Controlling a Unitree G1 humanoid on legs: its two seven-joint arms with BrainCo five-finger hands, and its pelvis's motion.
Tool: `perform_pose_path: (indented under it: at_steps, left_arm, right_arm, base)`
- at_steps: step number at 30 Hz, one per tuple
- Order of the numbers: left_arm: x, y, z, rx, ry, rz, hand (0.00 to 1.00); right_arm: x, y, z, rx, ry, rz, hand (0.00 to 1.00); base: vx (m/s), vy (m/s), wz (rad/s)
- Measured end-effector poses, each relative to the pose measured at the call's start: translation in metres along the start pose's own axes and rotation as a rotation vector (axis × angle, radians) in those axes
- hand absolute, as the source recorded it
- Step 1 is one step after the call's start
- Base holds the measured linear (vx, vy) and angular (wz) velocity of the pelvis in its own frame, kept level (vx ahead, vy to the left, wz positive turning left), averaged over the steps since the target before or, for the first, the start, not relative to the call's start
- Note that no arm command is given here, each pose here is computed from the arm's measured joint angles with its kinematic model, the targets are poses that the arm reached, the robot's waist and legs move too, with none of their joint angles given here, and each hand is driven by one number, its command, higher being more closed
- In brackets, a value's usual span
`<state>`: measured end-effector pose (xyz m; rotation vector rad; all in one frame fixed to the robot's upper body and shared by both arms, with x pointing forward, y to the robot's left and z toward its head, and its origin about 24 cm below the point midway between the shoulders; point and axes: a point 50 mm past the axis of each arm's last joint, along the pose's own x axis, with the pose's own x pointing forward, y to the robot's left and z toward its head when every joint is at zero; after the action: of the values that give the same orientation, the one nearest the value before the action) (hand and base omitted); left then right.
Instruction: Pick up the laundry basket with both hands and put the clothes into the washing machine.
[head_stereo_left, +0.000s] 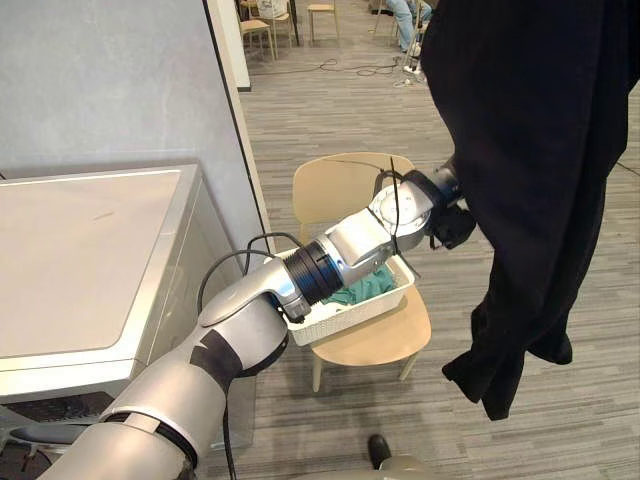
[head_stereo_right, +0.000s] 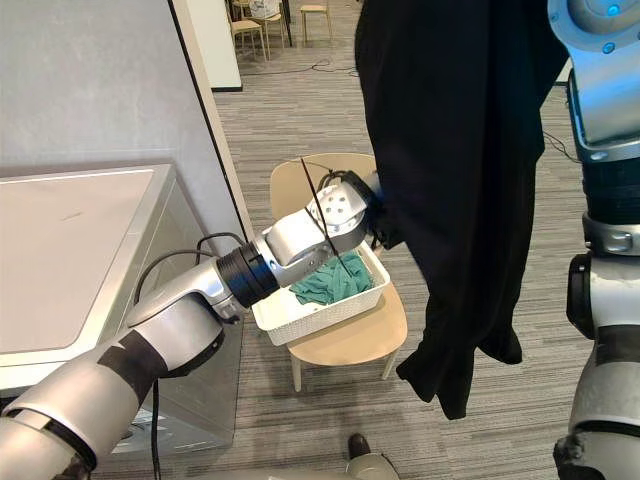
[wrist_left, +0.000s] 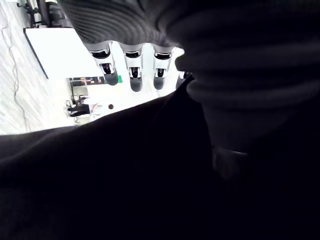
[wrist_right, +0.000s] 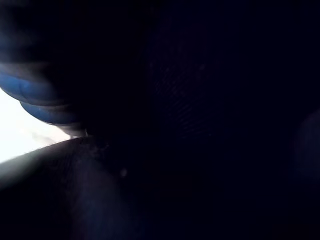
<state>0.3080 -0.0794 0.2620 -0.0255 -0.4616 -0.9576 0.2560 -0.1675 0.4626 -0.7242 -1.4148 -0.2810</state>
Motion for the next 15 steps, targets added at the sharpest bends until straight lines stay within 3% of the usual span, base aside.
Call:
perform_pose_path:
  at_steps: [2,3,15]
  left_arm:
    - [0.001,0.008,0.010,0.026,-0.030,0.018,0.00]
    - [0.001,0.011,0.012,0.021,-0.040,0.028,1.00]
    - [-0.003,0.028,0.018,0.084,-0.052,0.090,1.00]
  right_arm:
    - [0.000,-0.001,0.000,-0.001,0.001,-0.004,1.00]
    - [0.000,-0.001,0.000,-0.001,0.001,-0.005,1.00]
    - [0.009,-0.017,0.005,-0.050,-0.021,-0.034,1.00]
  base:
    - [-0.01,-0.001,-0.02]
    - [0.00,0.000,0.00]
    - [-0.01,-0.004,0.02]
